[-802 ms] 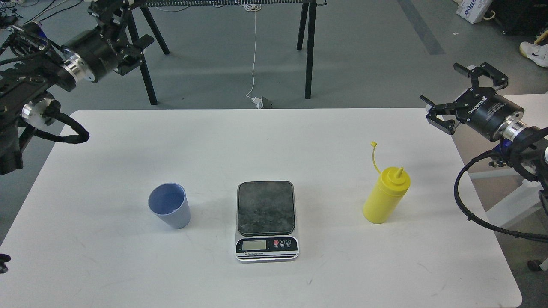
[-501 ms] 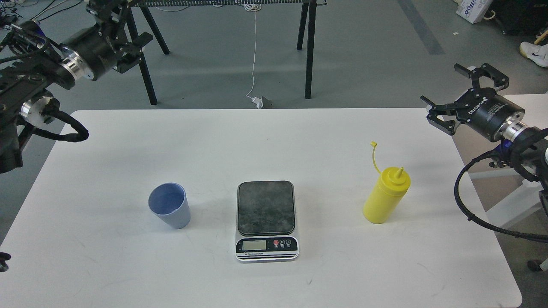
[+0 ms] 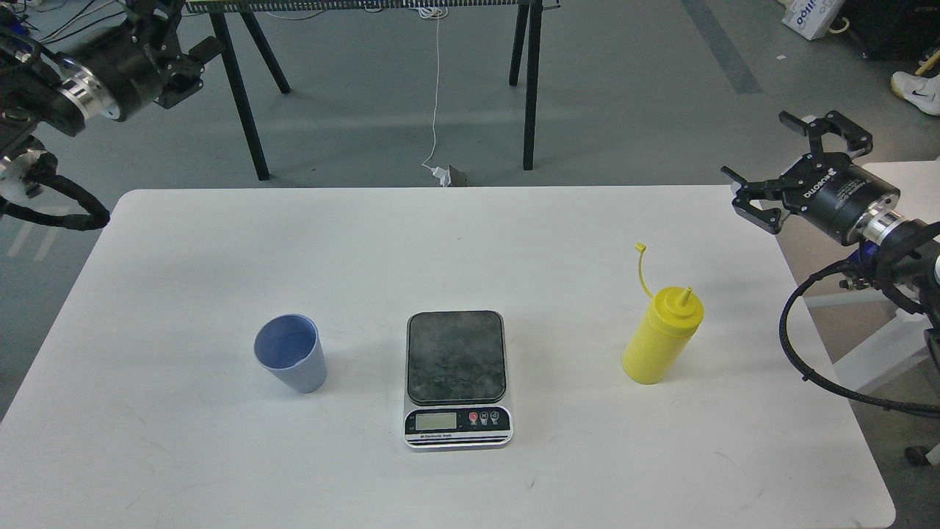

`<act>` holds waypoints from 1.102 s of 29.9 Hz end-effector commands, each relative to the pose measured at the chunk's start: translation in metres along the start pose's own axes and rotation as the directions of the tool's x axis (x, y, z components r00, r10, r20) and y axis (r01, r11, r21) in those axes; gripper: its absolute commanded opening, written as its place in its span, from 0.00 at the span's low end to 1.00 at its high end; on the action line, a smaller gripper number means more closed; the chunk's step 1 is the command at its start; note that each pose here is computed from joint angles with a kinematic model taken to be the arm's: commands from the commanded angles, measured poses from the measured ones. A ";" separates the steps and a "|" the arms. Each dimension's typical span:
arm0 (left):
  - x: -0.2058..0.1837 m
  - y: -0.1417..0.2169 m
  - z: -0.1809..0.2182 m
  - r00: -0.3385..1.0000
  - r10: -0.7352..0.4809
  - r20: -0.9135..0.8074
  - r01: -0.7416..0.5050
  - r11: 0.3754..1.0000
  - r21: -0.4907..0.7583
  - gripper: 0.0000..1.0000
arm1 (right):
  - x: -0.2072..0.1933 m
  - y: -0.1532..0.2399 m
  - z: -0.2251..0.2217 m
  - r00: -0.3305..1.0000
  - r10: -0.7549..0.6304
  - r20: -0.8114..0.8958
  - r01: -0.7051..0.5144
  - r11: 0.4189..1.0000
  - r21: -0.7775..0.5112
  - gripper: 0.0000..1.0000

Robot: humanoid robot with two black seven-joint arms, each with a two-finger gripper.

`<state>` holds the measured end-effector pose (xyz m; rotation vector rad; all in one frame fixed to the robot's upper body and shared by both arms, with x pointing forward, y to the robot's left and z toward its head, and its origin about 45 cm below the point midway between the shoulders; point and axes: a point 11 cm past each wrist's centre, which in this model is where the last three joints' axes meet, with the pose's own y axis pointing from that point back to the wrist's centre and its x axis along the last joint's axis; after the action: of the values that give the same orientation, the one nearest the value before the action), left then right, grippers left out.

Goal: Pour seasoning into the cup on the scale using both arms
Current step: 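Move the left gripper down toward the blue cup, then close the left gripper around the blue cup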

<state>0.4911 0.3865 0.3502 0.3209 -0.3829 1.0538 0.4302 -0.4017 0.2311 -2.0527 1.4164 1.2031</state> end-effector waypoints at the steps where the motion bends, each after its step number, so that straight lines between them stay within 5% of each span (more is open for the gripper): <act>1: -0.006 0.008 -0.005 0.939 -0.174 0.296 0.129 0.978 0.165 1.00 | 0.005 0.002 0.004 1.000 0.010 0.005 -0.010 1.000 -0.005 0.98; 5: -0.040 0.021 -0.009 0.712 -0.441 0.546 0.298 0.894 0.333 1.00 | 0.008 0.003 0.008 1.000 0.019 0.007 -0.019 1.000 -0.017 0.98; 9: -0.079 0.040 -0.027 0.490 -0.613 0.619 0.404 0.789 0.462 1.00 | 0.012 0.005 0.012 1.000 0.026 0.012 -0.026 0.999 -0.022 0.98; 18: -0.137 0.071 -0.066 0.223 -0.782 0.582 0.521 0.601 0.607 1.00 | 0.018 0.009 0.015 0.999 0.040 0.019 -0.039 0.999 -0.025 0.98; 33: -0.163 0.087 -0.097 0.194 -0.831 0.521 0.562 0.529 0.635 1.00 | 0.021 0.011 0.017 0.999 0.046 0.024 -0.045 0.999 -0.024 0.98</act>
<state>0.3601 0.3466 0.2033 1.1967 -0.7858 -0.0883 0.4150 -0.4067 0.2058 -2.0243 1.4525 1.2665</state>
